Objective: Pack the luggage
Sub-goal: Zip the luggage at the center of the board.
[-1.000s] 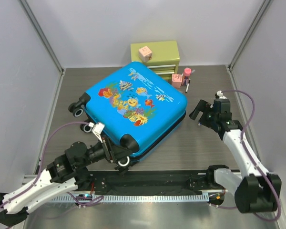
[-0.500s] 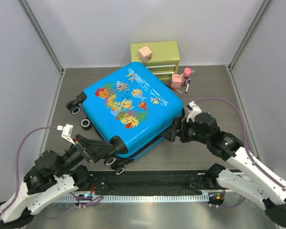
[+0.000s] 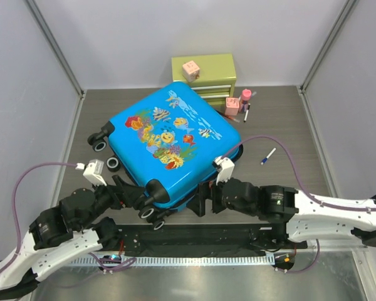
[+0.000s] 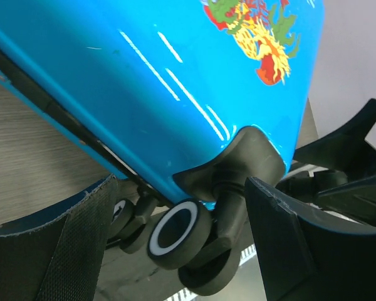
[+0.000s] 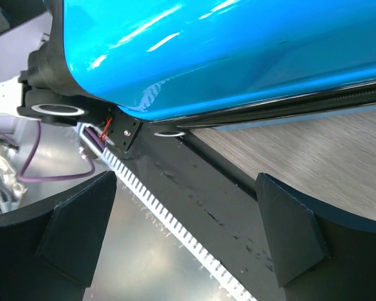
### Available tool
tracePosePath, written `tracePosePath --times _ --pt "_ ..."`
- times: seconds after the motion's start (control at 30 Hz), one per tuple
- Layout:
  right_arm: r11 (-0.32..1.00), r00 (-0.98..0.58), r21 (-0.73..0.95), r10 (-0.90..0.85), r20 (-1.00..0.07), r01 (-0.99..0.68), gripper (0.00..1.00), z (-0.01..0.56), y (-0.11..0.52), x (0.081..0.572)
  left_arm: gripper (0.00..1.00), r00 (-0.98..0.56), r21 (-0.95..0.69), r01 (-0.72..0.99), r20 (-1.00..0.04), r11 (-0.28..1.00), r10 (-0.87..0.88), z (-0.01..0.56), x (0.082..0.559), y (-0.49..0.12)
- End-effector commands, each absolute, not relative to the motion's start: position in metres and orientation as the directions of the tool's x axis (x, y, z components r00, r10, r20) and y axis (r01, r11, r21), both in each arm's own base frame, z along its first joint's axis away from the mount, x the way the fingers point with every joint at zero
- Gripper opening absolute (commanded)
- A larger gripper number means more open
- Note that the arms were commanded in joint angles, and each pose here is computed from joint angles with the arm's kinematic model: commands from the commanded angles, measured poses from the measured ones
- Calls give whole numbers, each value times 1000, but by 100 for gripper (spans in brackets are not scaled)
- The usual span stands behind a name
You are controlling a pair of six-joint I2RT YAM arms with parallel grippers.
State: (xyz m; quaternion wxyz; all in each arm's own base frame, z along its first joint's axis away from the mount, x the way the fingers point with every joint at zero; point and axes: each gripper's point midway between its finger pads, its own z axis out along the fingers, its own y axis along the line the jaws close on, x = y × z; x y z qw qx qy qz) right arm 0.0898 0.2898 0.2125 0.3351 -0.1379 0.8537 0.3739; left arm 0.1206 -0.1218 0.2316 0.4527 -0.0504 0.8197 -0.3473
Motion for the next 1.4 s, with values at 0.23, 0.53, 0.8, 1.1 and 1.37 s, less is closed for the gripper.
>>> tracePosePath --times 0.23,0.53,0.8,1.1,1.37 --pt "702 -595 519 168 -786 -488 100 261 379 39 81 -509 -626 123 -706 770 -492 228 124 -84" --pt "749 -516 502 251 -819 -433 100 263 429 34 82 -528 -590 142 -724 795 -444 226 124 -90" --pt "728 -567 534 243 -787 -430 100 247 459 51 83 -503 -637 166 -711 753 -491 233 120 -86" --pt "728 -605 543 222 -765 -420 98 220 474 64 83 -510 -624 182 -721 760 -469 232 121 -89" --pt "731 -613 535 204 -763 -424 71 211 476 63 84 -502 -635 189 -718 749 -482 234 120 -88"
